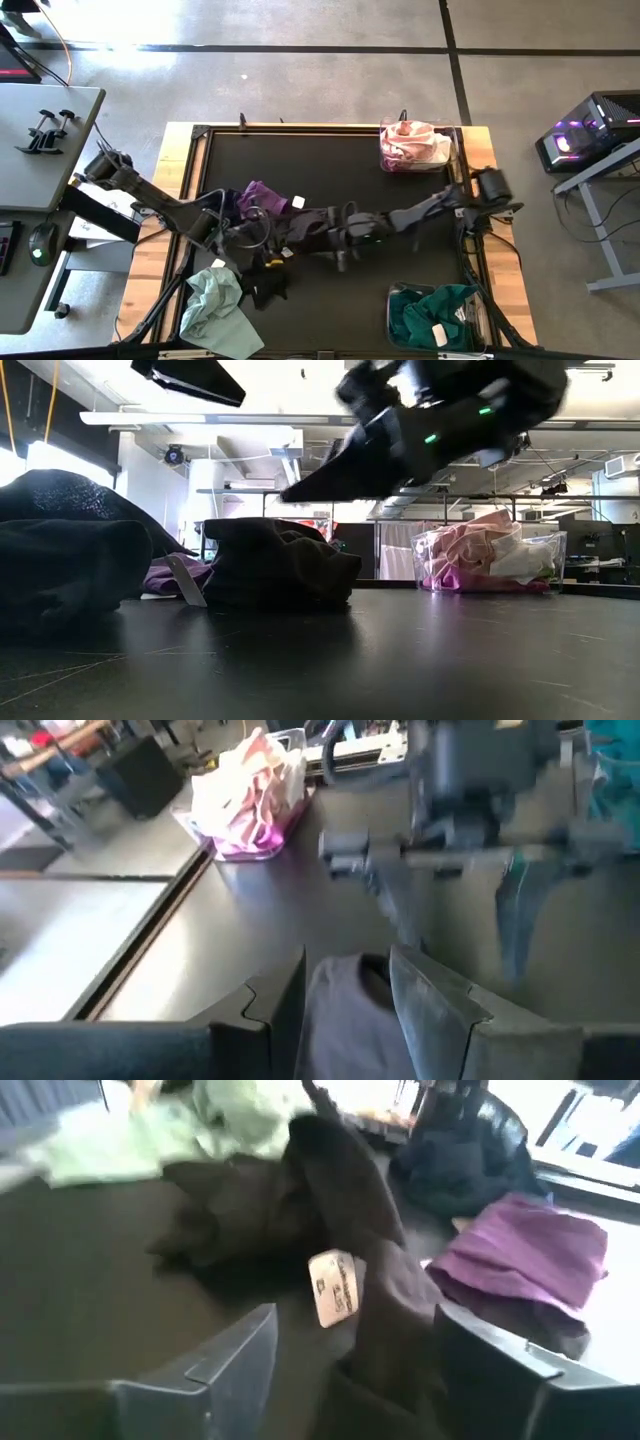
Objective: Sort towels by color in basket
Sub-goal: Put the top black towel into the bottom transparent bin
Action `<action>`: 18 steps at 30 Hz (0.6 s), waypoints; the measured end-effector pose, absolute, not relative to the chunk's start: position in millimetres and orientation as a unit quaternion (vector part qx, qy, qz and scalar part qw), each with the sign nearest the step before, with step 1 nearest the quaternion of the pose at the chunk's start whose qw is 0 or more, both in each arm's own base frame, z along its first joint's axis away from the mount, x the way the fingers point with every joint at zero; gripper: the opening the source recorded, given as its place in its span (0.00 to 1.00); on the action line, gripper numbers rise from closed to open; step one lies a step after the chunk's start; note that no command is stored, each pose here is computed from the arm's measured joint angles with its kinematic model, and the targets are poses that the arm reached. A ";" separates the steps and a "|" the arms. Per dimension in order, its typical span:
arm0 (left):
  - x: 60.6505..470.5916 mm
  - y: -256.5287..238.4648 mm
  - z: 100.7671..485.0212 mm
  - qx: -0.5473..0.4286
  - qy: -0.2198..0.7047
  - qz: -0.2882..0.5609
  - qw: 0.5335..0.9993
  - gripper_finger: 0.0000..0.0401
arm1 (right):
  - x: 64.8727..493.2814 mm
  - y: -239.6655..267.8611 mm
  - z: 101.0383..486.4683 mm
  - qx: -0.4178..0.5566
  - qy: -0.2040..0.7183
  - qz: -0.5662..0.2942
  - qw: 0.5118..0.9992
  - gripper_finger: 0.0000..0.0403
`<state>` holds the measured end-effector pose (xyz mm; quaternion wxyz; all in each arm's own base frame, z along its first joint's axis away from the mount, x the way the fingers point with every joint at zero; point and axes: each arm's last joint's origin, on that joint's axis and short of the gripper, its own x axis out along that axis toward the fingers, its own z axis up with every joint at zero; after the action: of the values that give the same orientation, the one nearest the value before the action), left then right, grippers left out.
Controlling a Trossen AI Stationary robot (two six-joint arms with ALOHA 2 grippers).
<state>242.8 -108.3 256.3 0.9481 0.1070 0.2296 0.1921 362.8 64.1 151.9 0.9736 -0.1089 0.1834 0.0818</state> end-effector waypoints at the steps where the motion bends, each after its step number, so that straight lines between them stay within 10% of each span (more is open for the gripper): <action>1: 242.2 -108.3 255.9 0.101 0.231 0.194 0.948 0.33 | 372.3 62.9 148.1 -0.111 0.196 0.078 0.971 0.66; 9: 247.2 -109.5 240.8 0.112 0.251 0.202 0.940 0.33 | 413.6 33.9 115.2 -0.056 0.324 0.025 0.944 0.59; 18: 248.9 -109.0 227.7 0.109 0.269 0.213 0.933 0.33 | 413.5 29.4 114.4 -0.034 0.328 -0.044 0.943 0.12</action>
<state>248.9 -109.0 227.7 0.9329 0.1090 0.2690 0.2132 413.5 29.4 114.4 0.9431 -0.0337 0.3278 -0.0441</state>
